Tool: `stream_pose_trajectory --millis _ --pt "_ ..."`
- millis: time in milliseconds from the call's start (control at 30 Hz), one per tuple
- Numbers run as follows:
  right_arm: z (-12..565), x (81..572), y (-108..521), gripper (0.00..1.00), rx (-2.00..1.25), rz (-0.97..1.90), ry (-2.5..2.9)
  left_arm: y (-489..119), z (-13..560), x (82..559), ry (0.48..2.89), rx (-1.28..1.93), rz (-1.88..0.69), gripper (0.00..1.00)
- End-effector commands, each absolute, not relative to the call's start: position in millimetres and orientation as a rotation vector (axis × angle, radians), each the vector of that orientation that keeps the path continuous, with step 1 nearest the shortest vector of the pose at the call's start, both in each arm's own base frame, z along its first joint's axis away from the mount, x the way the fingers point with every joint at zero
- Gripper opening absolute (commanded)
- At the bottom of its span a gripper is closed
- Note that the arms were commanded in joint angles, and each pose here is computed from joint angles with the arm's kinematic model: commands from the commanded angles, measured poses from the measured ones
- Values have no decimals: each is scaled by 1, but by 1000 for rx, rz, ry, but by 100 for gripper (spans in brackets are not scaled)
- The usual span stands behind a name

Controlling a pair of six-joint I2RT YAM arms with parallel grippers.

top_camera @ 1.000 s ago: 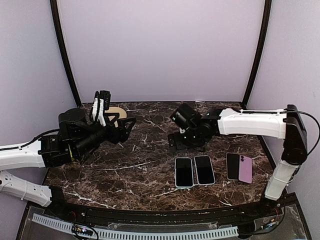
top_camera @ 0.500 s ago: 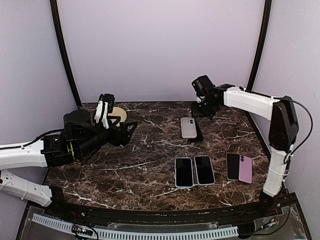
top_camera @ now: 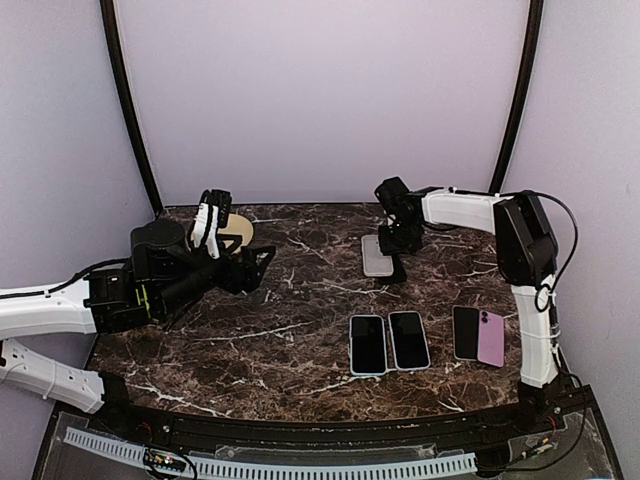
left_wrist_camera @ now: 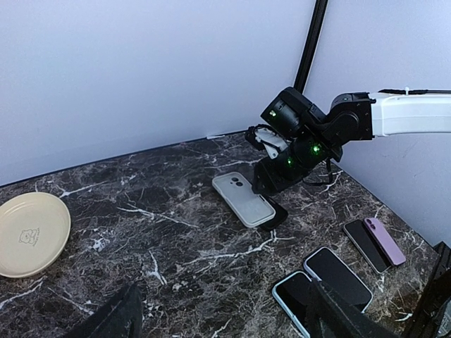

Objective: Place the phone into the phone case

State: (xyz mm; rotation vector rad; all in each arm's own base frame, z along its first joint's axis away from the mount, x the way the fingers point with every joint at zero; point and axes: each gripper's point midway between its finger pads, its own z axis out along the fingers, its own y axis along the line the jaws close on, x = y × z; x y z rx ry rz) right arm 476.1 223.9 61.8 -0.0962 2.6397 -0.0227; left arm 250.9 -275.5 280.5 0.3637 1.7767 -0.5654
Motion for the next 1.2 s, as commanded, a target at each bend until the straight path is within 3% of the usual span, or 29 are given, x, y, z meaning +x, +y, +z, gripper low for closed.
stream_pose_trajectory --millis 0,133,333,733,900,1167 --pt "51 481 230 38 -103 14 2655 -275 288 253 1776 350 -575 82" --pt "38 479 231 33 -108 13 2683 -275 288 254 1776 348 -573 82" --pt "36 475 231 0 -95 23 2700 -275 288 253 1777 348 -576 82" --pt "105 460 236 0 2 51 2582 -271 285 250 1778 346 -583 82" --pt "123 398 276 0 18 171 2543 -265 278 247 1779 357 -565 82" --pt "92 270 350 0 -6 351 2669 -257 266 240 1782 390 -557 83"
